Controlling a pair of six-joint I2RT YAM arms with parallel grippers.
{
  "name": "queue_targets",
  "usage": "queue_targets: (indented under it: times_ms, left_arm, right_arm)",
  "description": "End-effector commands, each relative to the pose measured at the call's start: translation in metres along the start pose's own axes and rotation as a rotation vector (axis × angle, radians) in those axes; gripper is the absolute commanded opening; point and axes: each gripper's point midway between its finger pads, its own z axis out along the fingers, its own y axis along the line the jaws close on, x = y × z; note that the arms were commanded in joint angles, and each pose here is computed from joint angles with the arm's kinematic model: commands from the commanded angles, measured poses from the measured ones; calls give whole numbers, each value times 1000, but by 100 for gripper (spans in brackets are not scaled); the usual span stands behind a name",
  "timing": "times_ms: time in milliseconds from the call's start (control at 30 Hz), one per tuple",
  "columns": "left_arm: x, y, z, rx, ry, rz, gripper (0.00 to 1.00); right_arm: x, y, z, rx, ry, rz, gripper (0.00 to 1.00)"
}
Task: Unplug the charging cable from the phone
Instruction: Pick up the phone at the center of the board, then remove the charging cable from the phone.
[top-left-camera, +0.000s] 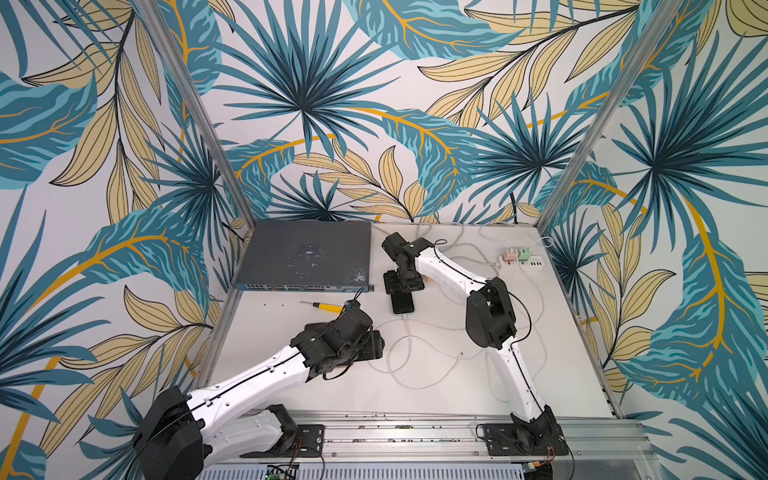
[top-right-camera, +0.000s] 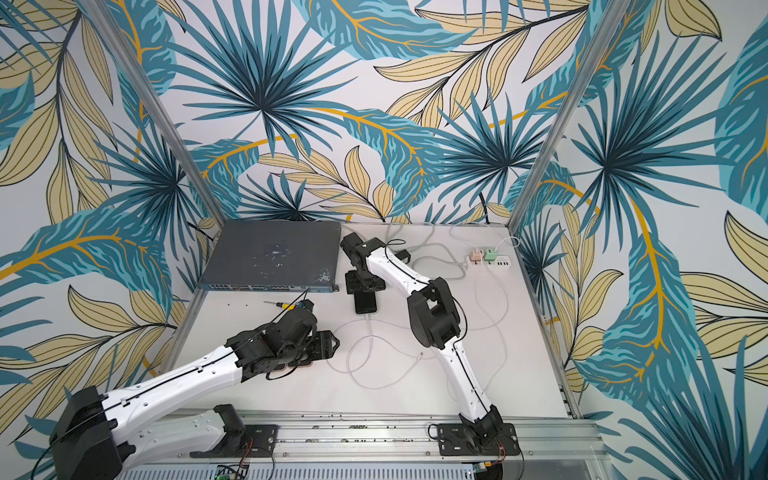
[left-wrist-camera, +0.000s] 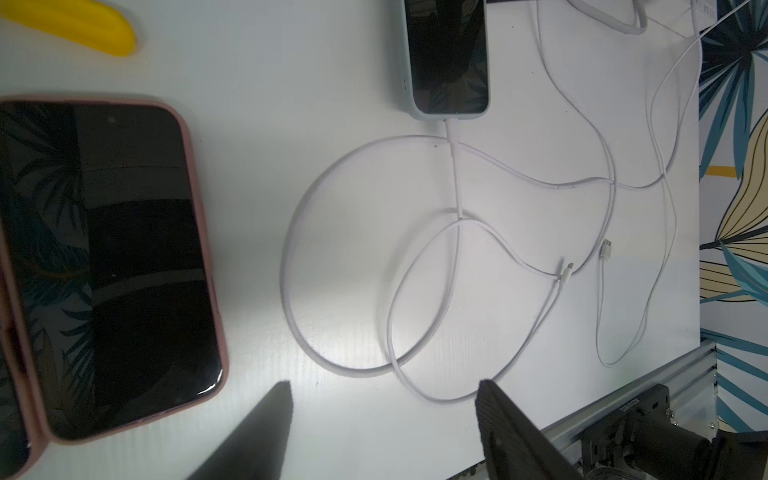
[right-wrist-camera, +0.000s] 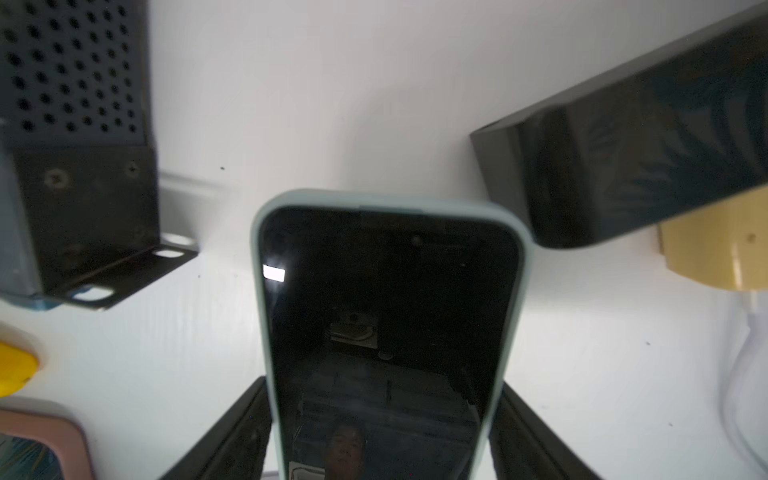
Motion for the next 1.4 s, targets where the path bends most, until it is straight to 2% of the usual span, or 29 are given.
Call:
queue_targets:
  times_ms: [0, 200, 367, 633, 833, 1133, 1367]
  left_arm:
    - [-15, -27, 1, 86, -46, 20, 73]
    - [-20, -46, 18, 122, -69, 52, 72]
    - [-32, -75, 40, 224, -101, 34, 68]
    - [-45, -101, 69, 241, -133, 55, 68]
    - [-49, -101, 80, 224, -147, 43, 56]
    - [-50, -84, 90, 154, -171, 20, 59]
    - [-56, -90, 96, 170, -199, 26, 39]
  right_arm:
    - [-13, -2, -45, -28, -65, -6, 71]
    - [-15, -3, -63, -43, -85, -6, 71]
    - [-15, -1, -73, -62, -97, -3, 71]
    - [-15, -1, -86, -75, -112, -8, 71]
    - [-16, -1, -96, -83, -127, -10, 71]
    - [-16, 3, -105, -113, -135, -2, 71]
    - [-16, 7, -110, -141, -138, 12, 71]
